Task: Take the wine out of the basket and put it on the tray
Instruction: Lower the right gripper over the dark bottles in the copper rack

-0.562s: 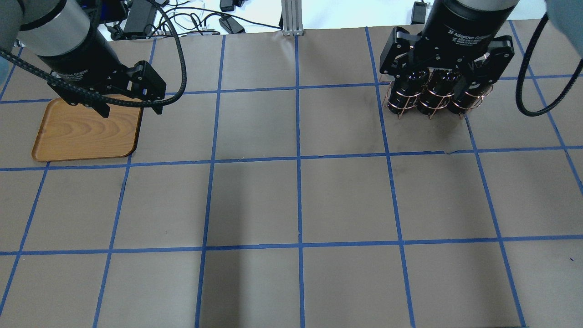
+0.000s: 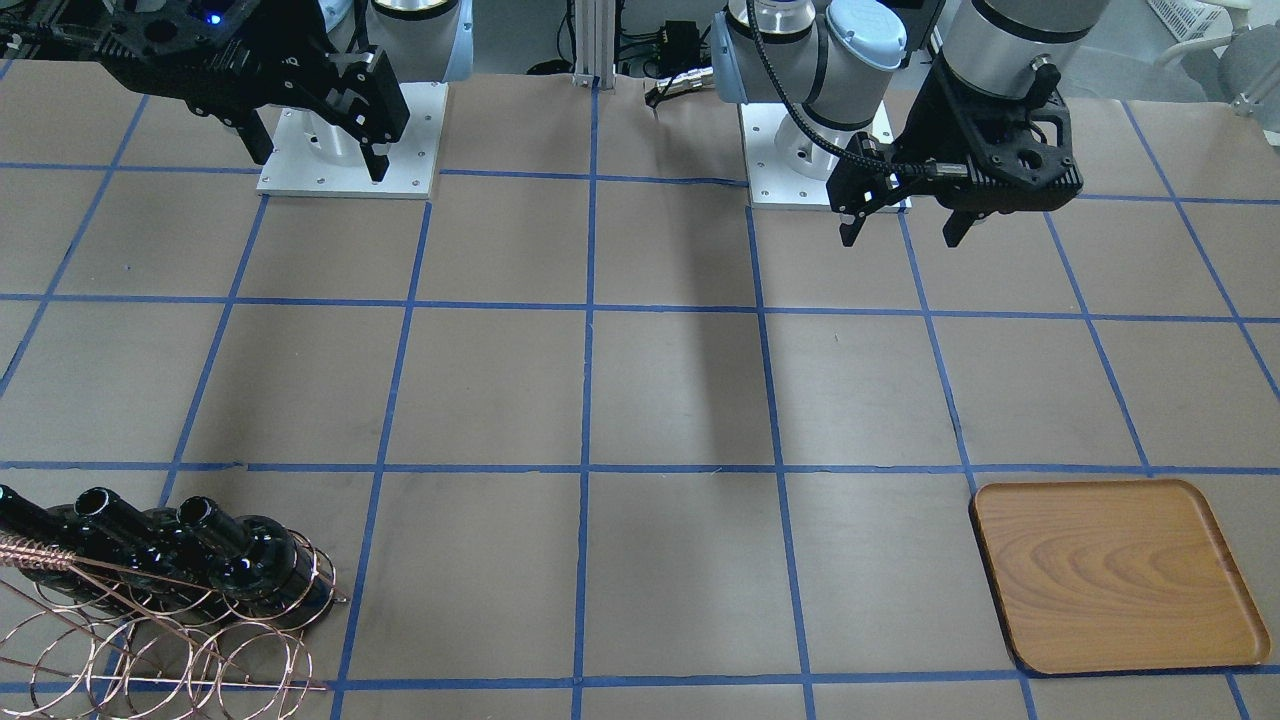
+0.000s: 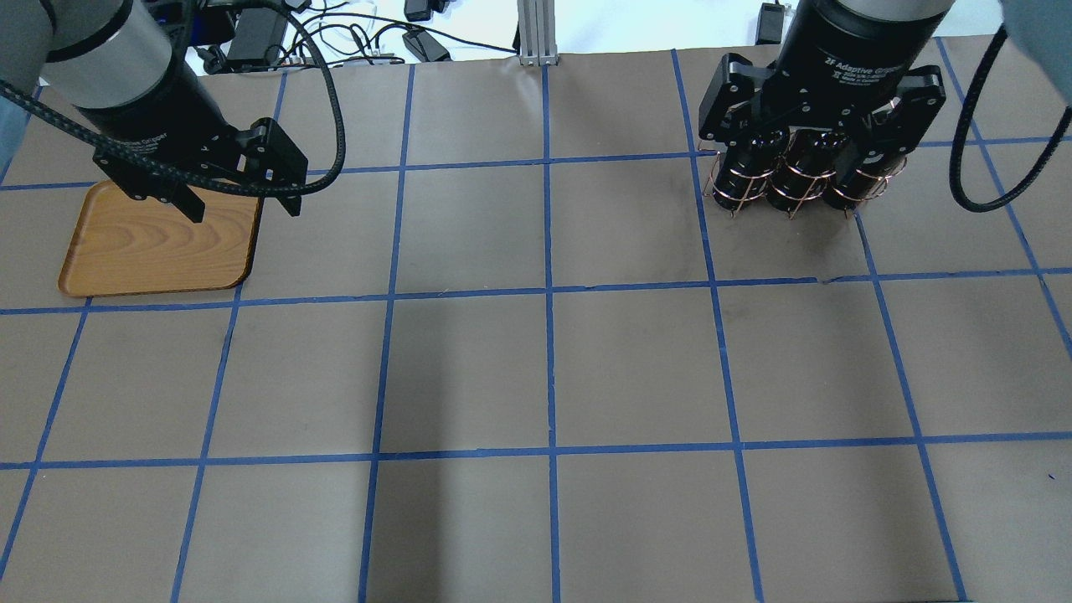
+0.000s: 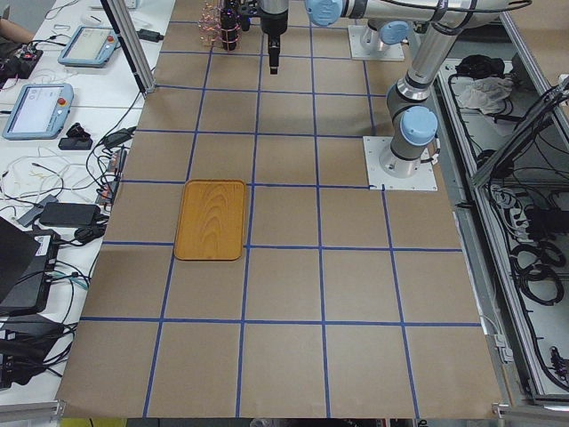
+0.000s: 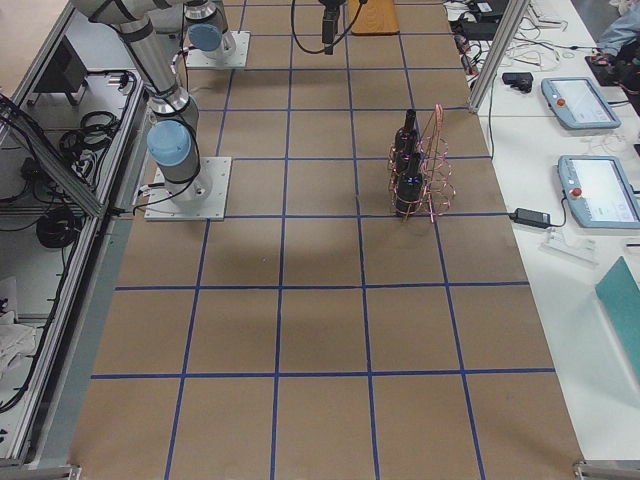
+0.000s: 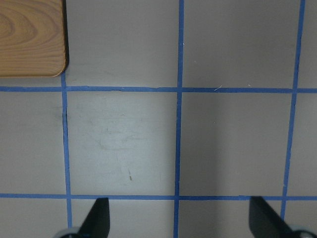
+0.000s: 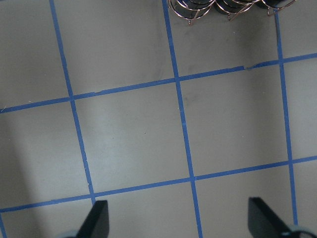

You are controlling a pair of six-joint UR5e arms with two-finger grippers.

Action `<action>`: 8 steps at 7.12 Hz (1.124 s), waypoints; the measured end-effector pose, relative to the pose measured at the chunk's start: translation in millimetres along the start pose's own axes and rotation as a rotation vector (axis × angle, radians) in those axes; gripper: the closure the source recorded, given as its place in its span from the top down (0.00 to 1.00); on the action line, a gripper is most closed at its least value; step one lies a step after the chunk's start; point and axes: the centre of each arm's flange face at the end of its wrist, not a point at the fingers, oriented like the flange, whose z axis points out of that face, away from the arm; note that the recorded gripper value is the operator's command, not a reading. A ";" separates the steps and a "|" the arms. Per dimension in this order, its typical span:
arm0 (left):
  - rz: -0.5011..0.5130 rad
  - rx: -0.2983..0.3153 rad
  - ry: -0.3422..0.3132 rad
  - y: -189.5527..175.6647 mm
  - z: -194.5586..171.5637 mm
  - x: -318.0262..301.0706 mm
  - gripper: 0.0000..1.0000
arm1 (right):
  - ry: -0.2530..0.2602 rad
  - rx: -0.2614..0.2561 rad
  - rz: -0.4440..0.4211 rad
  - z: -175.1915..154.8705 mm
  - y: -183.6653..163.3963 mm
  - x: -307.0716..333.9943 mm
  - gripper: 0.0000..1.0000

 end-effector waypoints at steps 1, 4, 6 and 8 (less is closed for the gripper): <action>-0.003 0.001 -0.001 0.1 -0.5 -0.6 1.00 | 0.000 0.000 -0.004 0.0 0.0 0.1 1.00; -0.006 0.005 -0.001 0.8 -1.8 -1.5 1.00 | 0.006 -0.002 -0.017 0.6 -0.6 0.6 1.00; -0.007 0.006 -0.001 0.8 -2.2 -2.5 1.00 | 0.026 0.004 -0.051 1.1 -2.4 2.5 1.00; -0.008 0.006 -0.001 1.0 -2.6 -3.0 1.00 | 0.029 0.006 -0.077 3.6 -8.5 4.5 1.00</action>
